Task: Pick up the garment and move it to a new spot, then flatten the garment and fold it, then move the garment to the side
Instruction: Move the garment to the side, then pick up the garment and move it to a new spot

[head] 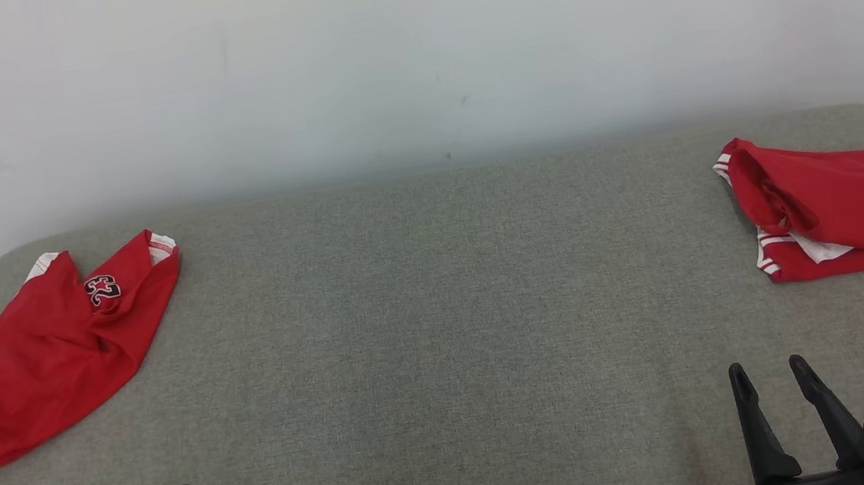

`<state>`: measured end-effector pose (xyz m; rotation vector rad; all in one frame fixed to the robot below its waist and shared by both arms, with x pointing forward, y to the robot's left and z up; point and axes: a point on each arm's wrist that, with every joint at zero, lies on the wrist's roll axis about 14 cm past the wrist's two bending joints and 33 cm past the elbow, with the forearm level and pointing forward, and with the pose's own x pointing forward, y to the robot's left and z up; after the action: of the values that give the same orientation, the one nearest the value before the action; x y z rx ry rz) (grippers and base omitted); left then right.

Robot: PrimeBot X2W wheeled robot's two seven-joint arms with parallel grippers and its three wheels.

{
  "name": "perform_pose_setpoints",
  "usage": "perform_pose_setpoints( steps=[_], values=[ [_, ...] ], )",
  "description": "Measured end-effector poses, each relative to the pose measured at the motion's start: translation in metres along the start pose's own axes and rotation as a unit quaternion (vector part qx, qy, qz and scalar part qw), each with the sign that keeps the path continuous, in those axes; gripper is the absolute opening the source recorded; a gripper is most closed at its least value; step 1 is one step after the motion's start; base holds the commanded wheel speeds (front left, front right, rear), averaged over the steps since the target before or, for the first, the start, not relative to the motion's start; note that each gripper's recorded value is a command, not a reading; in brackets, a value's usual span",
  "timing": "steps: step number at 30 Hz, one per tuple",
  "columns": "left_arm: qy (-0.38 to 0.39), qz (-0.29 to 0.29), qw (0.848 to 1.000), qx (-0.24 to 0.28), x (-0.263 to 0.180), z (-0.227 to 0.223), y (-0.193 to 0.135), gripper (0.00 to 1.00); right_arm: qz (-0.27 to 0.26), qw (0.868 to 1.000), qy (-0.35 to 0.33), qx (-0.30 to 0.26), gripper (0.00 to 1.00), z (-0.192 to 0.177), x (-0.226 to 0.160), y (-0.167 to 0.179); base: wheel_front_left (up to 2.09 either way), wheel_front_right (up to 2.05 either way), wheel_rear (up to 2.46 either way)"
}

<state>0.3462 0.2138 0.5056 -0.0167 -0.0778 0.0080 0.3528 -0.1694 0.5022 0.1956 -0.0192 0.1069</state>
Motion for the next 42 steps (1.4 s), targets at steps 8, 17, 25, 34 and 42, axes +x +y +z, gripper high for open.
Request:
perform_pose_setpoints(
  steps=[8,17,25,34,42],
  values=[
    [0.002,0.003,1.0,-0.001,-0.003,-0.001,0.002,1.0,0.001,1.0,0.004,0.002,1.0,-0.002,-0.003,0.003,0.0,0.0,0.0],
    [0.001,0.013,1.0,-0.001,-0.007,0.0,0.008,1.0,0.007,1.0,0.011,0.003,1.0,-0.006,-0.002,0.008,0.0,0.0,0.0],
    [0.002,0.052,0.999,0.002,-0.022,0.0,0.031,1.0,0.039,0.999,0.02,0.01,1.0,-0.014,0.008,0.029,0.0,0.0,0.0],
    [0.009,0.118,0.993,0.009,-0.053,-0.002,0.07,1.0,0.094,0.995,0.042,0.017,1.0,-0.03,0.023,0.066,0.0,0.0,0.0],
    [0.014,0.182,0.983,0.009,-0.087,-0.004,0.102,1.0,0.148,0.987,0.059,0.019,1.0,-0.041,0.037,0.104,0.0,0.0,0.0]
  ],
)
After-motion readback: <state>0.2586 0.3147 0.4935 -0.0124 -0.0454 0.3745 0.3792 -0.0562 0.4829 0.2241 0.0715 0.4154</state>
